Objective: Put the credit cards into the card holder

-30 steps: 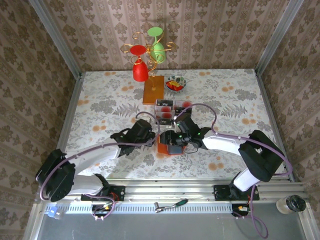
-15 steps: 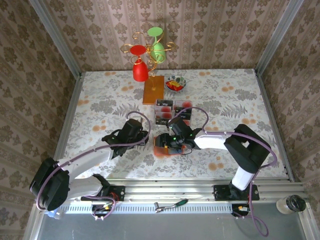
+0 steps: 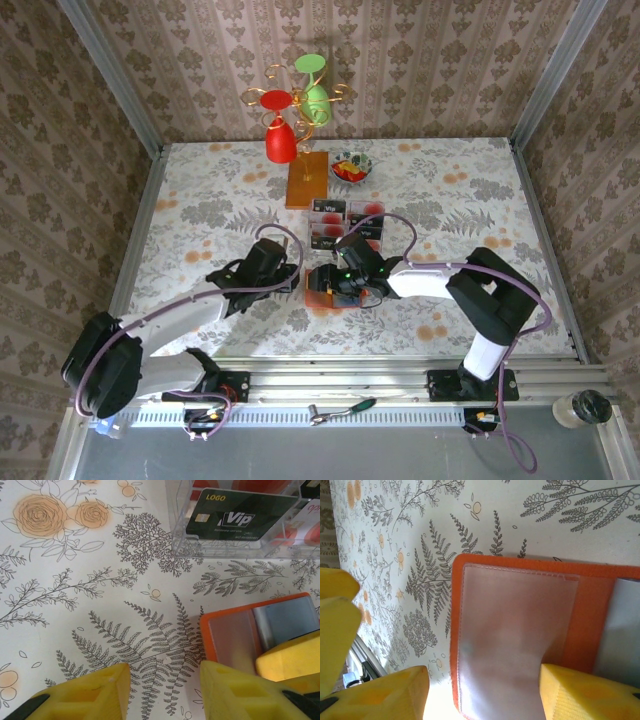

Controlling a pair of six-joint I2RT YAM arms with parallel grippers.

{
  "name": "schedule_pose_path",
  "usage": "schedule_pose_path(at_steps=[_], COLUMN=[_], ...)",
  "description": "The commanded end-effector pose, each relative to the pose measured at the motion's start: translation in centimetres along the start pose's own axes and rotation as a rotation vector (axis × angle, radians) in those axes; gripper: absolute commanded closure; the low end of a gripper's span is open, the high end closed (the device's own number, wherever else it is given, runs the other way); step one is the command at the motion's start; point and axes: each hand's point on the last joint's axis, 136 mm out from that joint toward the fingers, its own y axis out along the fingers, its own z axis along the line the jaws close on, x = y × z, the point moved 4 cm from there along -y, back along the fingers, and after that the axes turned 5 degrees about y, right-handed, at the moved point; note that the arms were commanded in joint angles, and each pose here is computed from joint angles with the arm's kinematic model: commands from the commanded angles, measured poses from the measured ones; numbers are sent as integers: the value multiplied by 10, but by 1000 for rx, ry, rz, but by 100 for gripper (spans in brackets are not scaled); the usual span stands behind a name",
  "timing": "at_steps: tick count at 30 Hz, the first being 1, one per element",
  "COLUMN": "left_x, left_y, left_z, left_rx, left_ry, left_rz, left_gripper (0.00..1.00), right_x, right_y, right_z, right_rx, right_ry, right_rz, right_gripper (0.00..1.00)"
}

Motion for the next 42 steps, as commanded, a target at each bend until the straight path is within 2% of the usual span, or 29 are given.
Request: schedule_pose_path(at_steps=[1, 5, 10, 15, 18, 23, 32, 42], left_x=[5, 6, 9, 12, 12, 10, 0, -22], left_y=[2, 5, 7, 9, 11, 15, 24, 43], left_z=[-4, -7, -10, -13, -16, -22, -32, -25], left_rx=[-22, -26, -32, -39, -43, -40, -32, 19], left_ry=[-27, -25, -16, -7, -1, 20, 61, 60], left_rz=[-3, 5, 9, 14, 21, 36, 70, 135], left_gripper=[58, 58, 58, 58, 58, 55, 52, 52], right_x=[-1, -4, -8, -9, -9, -10, -13, -10], right_y=[-8, -9, -10, -9, -5, -1, 5, -7], right_z=[3, -1, -7, -9, -12, -16, -23, -12], right_rx=[12, 15, 16, 16, 6, -7, -27, -1], right_ry=[0, 9, 19, 20, 26, 37, 47, 31], right_rz=[-5, -7, -9, -7, -2, 6, 27, 5], right_gripper=[42, 45, 53, 75, 80, 83, 81, 81])
